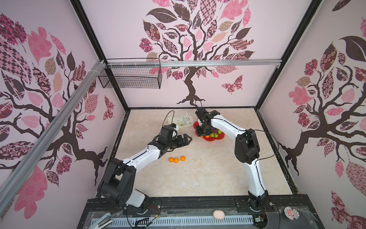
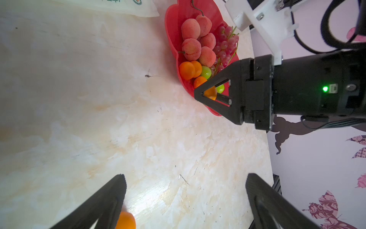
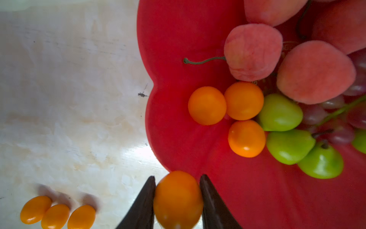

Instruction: Place and organize the fake fruits in the fruit bowl

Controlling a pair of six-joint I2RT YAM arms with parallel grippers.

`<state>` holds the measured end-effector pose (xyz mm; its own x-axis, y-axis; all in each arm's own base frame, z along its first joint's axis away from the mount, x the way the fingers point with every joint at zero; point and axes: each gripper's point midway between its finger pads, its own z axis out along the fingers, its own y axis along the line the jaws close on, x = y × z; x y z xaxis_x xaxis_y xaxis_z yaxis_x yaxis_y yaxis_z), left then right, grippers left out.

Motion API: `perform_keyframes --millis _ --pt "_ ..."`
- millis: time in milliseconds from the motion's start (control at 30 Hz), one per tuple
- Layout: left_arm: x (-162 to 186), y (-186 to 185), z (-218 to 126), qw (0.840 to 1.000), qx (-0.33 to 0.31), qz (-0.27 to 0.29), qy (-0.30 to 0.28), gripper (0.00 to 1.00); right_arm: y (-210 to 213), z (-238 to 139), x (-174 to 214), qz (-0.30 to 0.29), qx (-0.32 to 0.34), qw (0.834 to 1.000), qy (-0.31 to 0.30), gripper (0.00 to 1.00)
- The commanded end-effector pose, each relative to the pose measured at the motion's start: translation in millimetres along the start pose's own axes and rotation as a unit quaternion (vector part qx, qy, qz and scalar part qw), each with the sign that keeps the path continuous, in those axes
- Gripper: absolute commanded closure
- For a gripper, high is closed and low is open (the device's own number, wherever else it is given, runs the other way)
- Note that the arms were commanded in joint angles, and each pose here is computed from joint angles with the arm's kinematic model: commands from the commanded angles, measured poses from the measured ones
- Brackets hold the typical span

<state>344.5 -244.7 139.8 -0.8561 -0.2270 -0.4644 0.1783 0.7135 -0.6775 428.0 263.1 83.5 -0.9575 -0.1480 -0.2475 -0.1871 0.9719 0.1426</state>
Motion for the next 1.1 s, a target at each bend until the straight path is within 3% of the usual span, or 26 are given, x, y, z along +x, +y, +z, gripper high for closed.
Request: perform_keyframes --millis 0,433,1067 --pt "-15 -24 5 0.999 0.029 0.017 -0.010 0.02 -4 -36 -12 0.001 -0.007 0.999 -0.038 0.63" --pt "2 -30 22 0.999 0.033 0.023 0.021 0.02 -28 -20 -14 0.018 0.012 0.999 -0.030 0.63" --pt "8 -27 25 0.999 0.032 0.022 0.033 0.01 -29 3 -13 0.025 0.005 1.000 -0.003 0.60"
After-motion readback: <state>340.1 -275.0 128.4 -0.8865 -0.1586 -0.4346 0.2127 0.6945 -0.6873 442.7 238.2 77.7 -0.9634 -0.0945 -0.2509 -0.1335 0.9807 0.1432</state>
